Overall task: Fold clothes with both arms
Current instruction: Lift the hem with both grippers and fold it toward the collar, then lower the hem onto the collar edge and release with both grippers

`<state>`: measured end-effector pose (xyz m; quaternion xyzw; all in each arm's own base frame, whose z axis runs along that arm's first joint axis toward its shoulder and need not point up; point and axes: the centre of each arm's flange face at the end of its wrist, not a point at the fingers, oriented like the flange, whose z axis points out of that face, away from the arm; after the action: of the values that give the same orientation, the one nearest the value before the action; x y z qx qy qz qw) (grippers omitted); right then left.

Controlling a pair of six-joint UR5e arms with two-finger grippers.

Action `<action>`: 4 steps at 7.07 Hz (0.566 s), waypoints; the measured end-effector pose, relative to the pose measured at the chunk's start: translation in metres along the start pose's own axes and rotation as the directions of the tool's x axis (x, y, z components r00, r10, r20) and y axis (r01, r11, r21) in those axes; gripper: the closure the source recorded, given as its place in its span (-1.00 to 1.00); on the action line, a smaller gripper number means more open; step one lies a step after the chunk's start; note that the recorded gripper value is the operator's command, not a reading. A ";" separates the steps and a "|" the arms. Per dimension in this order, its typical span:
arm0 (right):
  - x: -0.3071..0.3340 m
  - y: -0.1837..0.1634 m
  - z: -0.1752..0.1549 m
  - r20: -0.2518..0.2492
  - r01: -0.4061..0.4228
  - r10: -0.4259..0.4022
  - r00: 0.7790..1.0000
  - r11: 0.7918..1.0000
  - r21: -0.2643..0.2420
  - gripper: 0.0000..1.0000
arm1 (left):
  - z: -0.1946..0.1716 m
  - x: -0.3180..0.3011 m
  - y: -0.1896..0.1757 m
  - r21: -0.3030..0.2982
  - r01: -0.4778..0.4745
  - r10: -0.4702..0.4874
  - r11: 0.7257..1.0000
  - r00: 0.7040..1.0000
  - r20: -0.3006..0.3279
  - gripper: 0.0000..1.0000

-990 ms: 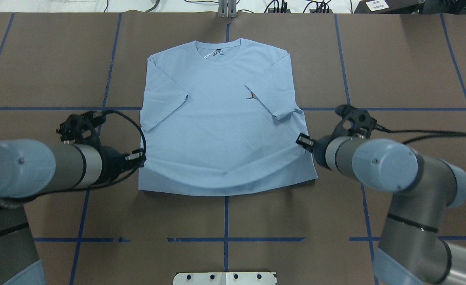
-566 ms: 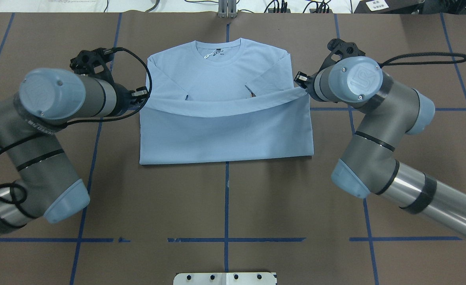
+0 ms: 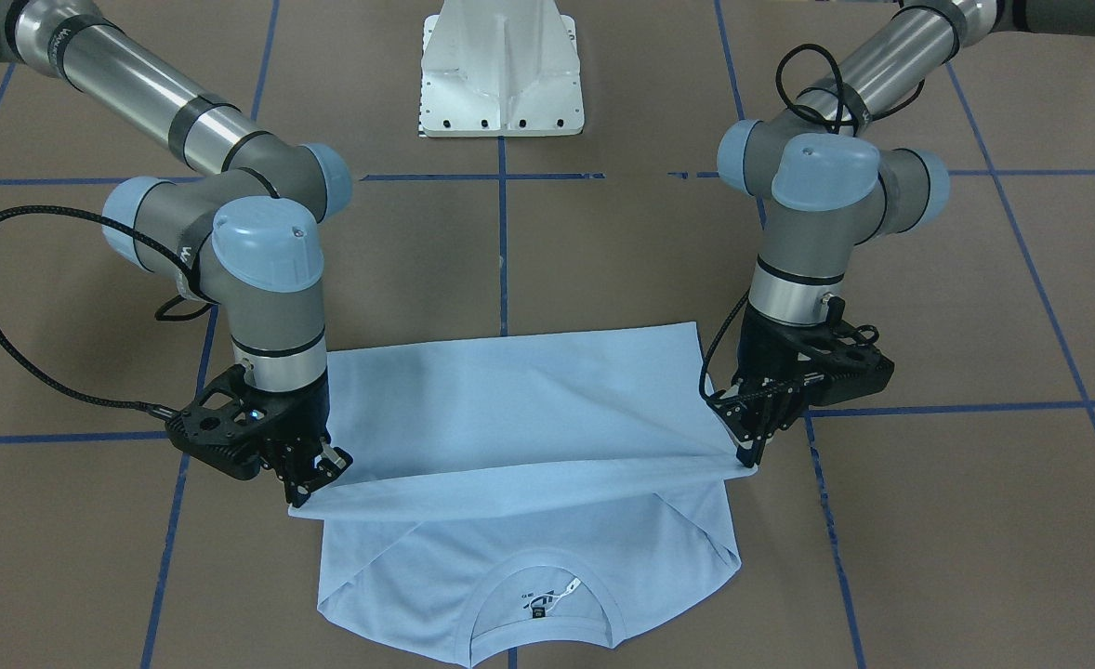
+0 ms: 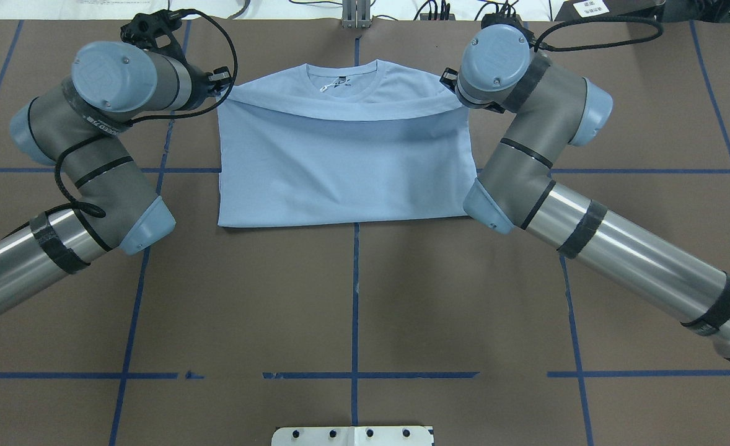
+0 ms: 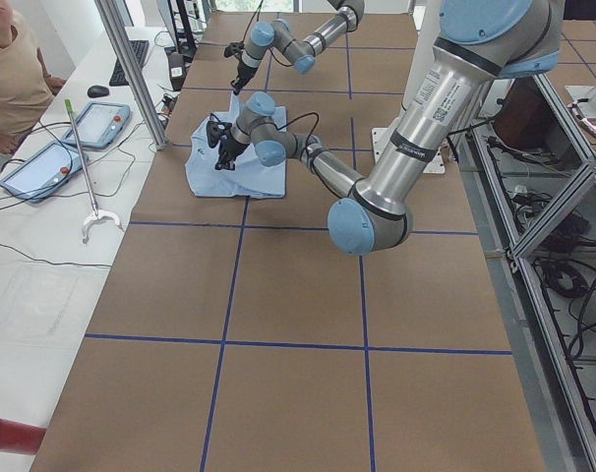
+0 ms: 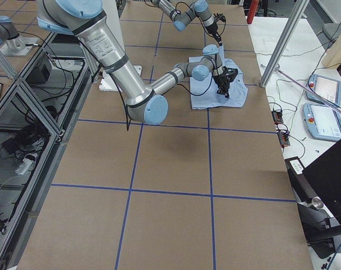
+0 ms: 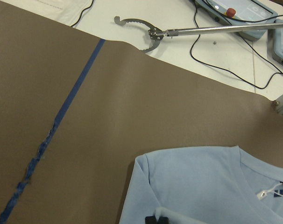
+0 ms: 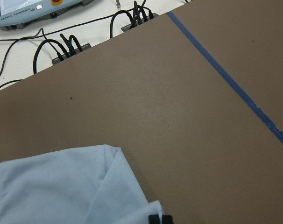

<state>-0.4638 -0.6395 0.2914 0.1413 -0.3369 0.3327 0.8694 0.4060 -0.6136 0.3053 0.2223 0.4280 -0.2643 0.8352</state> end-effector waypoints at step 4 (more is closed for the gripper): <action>-0.011 -0.009 0.035 0.028 -0.001 0.001 1.000 1.000 0.015 1.00 | 0.054 -0.006 -0.005 0.032 0.000 0.000 0.999 1.000 0.002 0.93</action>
<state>-0.4809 -0.6682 0.3090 0.1525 -0.3468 0.3337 0.8632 0.4321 -0.6479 0.3389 0.2354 0.4228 -0.2715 0.8319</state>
